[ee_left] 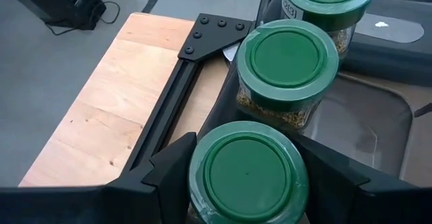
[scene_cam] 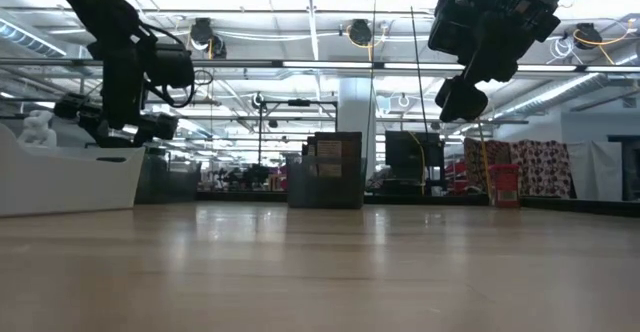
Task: Sort spices by type
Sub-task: Put the top green seasoning bottle into the left black bin
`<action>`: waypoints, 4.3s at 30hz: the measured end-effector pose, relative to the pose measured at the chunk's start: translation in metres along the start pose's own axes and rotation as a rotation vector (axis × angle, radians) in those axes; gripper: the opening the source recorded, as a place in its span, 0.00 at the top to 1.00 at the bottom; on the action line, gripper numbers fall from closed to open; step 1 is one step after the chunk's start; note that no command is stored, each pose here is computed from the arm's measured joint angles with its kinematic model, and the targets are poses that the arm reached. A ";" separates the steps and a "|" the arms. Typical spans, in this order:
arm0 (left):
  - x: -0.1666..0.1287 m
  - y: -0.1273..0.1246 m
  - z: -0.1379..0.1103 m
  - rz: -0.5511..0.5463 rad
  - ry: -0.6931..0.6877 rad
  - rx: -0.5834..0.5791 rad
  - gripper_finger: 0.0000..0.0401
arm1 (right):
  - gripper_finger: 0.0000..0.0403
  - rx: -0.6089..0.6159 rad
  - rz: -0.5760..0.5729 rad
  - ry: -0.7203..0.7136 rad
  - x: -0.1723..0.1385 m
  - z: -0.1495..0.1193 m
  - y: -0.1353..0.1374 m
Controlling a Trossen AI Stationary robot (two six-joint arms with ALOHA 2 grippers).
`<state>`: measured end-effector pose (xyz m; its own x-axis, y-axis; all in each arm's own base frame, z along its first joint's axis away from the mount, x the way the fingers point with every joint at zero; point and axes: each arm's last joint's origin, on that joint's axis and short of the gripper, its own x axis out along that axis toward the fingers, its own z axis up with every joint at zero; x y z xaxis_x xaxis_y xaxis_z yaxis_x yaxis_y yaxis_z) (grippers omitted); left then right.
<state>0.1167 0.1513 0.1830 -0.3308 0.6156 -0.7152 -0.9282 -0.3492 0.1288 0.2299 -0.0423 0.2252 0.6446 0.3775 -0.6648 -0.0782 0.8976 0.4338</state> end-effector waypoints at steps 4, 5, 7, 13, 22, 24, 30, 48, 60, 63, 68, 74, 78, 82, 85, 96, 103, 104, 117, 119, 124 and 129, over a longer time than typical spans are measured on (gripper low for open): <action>0.000 0.000 0.000 0.005 0.002 0.004 0.44 | 0.27 0.000 0.000 0.000 0.000 0.000 0.000; 0.000 0.001 0.000 0.007 -0.001 0.004 0.44 | 0.27 0.000 0.000 0.000 0.000 0.000 0.000; 0.000 0.001 0.000 0.013 -0.010 0.002 0.44 | 0.27 0.000 0.000 0.000 0.000 0.000 0.000; 0.000 0.001 0.001 0.025 -0.031 0.000 0.44 | 0.27 -0.002 0.000 0.000 0.000 0.000 0.000; 0.000 0.001 0.004 0.072 -0.127 -0.061 0.27 | 0.27 -0.018 0.000 0.000 0.000 0.000 0.000; -0.001 0.001 0.004 0.066 -0.128 -0.095 0.25 | 0.27 -0.016 0.000 0.000 0.000 0.000 0.000; -0.001 -0.003 0.004 -0.018 -0.036 0.000 0.23 | 0.27 -0.010 0.000 0.000 0.000 0.000 0.000; -0.035 -0.015 0.044 -0.081 -0.112 0.182 0.23 | 0.27 -0.009 0.000 0.010 0.000 -0.001 0.000; -0.093 -0.009 0.070 -0.438 0.298 0.564 0.23 | 0.27 -0.012 0.000 0.011 0.000 -0.001 0.000; -0.094 0.000 0.072 -0.356 0.342 0.646 0.23 | 0.27 -0.020 0.000 0.005 0.000 -0.001 0.000; -0.081 -0.002 0.072 -0.283 0.411 0.750 0.23 | 0.27 -0.031 0.000 -0.008 0.000 0.001 0.000; -0.057 -0.019 0.067 -0.231 0.500 0.890 0.23 | 0.27 -0.031 0.000 -0.008 0.000 0.001 0.000; -0.046 -0.026 0.064 -0.158 0.518 0.958 0.23 | 0.27 -0.028 0.000 -0.008 0.000 0.001 0.000; -0.040 -0.029 0.062 -0.083 0.524 0.998 0.23 | 0.27 -0.024 0.000 -0.007 0.000 0.001 0.000; -0.037 -0.030 0.062 -0.097 0.546 1.006 0.23 | 0.27 -0.022 0.000 -0.007 0.000 0.001 0.000; -0.022 -0.028 0.069 -0.150 0.585 0.971 0.23 | 0.27 -0.019 0.000 -0.006 0.000 0.001 0.000; -0.010 -0.036 0.063 -0.115 0.651 0.989 0.23 | 0.27 -0.020 0.001 -0.006 0.000 0.001 0.000; -0.007 -0.038 0.062 -0.102 0.661 0.989 0.23 | 0.27 -0.020 0.001 -0.006 0.000 0.001 0.000; 0.006 -0.042 0.057 -0.057 0.723 1.002 0.29 | 0.27 -0.023 0.001 -0.006 0.000 0.001 0.000; 0.006 -0.042 0.057 -0.057 0.724 1.002 0.34 | 0.27 -0.027 0.001 -0.006 0.000 0.001 0.000; 0.004 -0.041 0.058 -0.053 0.722 1.005 0.46 | 0.27 -0.031 0.001 -0.006 0.000 0.001 0.000; 0.004 -0.042 0.060 -0.046 0.712 0.974 0.47 | 0.27 -0.031 0.001 -0.006 0.000 0.001 0.000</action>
<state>0.1443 0.2108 0.2156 -0.4103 -0.0211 -0.9117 -0.7774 0.5307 0.3376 0.2304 -0.0424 0.2256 0.6492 0.3768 -0.6608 -0.1022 0.9040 0.4152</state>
